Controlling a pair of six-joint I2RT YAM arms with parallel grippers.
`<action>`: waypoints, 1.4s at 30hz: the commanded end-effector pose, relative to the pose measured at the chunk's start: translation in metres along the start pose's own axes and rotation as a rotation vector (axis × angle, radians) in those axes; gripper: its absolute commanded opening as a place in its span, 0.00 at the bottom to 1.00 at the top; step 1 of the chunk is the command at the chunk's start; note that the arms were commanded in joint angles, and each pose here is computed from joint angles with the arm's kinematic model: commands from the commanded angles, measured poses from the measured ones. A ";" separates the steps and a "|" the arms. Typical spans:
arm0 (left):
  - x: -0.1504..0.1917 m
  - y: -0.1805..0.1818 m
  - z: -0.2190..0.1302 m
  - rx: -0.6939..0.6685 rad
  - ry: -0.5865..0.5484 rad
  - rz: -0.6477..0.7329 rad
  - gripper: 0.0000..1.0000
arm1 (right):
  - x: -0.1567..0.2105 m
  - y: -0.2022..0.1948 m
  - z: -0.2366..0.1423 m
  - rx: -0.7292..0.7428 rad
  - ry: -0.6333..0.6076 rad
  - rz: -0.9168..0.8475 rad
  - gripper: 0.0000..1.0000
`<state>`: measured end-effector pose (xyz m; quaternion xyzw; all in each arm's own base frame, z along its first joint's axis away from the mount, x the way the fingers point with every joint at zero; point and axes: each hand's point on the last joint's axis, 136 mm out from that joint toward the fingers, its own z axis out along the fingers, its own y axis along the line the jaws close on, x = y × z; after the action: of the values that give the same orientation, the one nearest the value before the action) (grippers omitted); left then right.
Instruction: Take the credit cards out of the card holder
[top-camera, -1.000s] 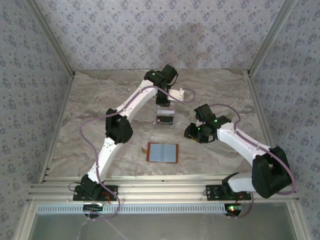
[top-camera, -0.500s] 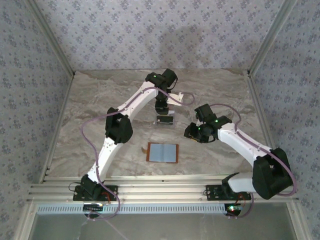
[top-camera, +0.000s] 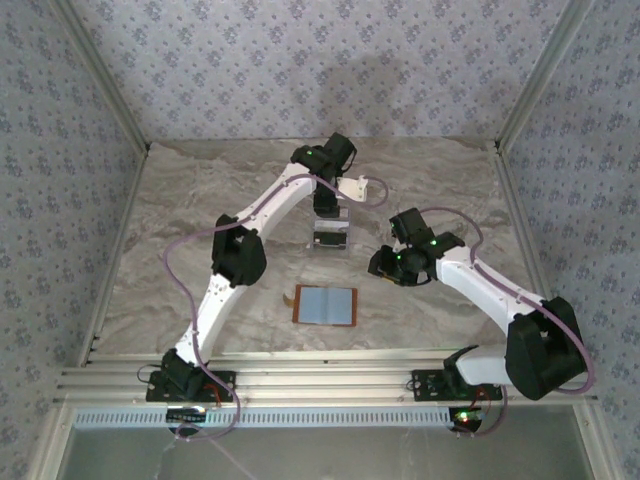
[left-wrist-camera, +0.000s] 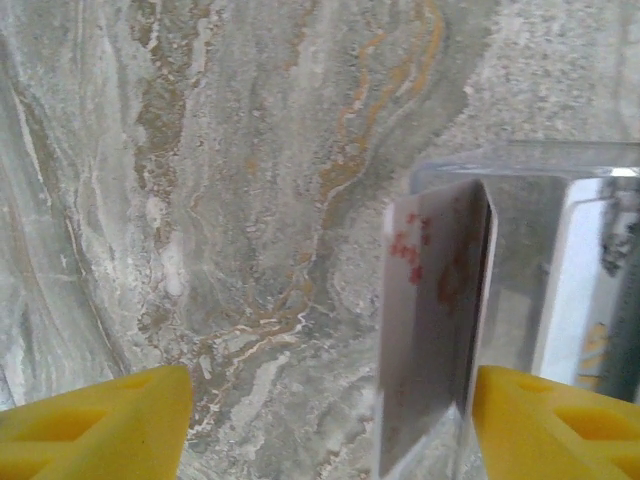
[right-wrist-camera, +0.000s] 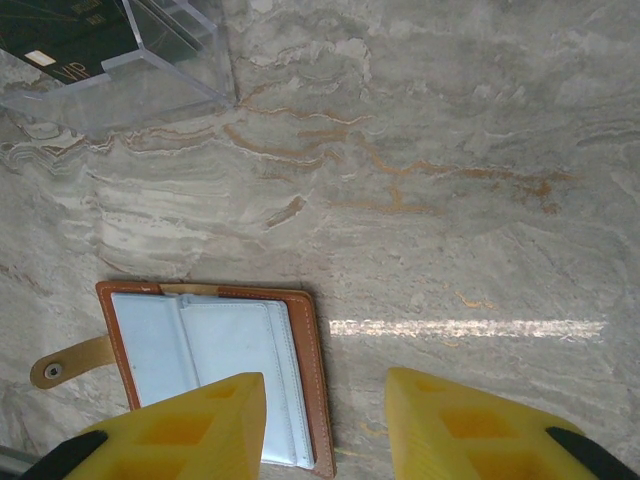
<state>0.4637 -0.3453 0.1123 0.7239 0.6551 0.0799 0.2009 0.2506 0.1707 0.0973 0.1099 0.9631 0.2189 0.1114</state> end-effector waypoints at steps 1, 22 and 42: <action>0.001 0.020 0.001 -0.073 0.005 -0.032 0.74 | 0.002 -0.004 -0.003 0.005 -0.007 0.012 0.38; 0.006 0.060 -0.099 -0.086 -0.280 -0.436 0.77 | -0.042 -0.034 -0.033 0.127 -0.159 -0.034 0.51; 0.310 -0.030 -0.124 -0.746 -0.169 -1.439 0.99 | -0.169 -0.128 -0.046 0.516 -0.702 -0.332 1.00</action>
<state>0.4216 -0.0527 0.1344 0.1190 0.9157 0.0523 0.3803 0.3533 0.0061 0.0933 0.0807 0.9306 -0.0551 0.3529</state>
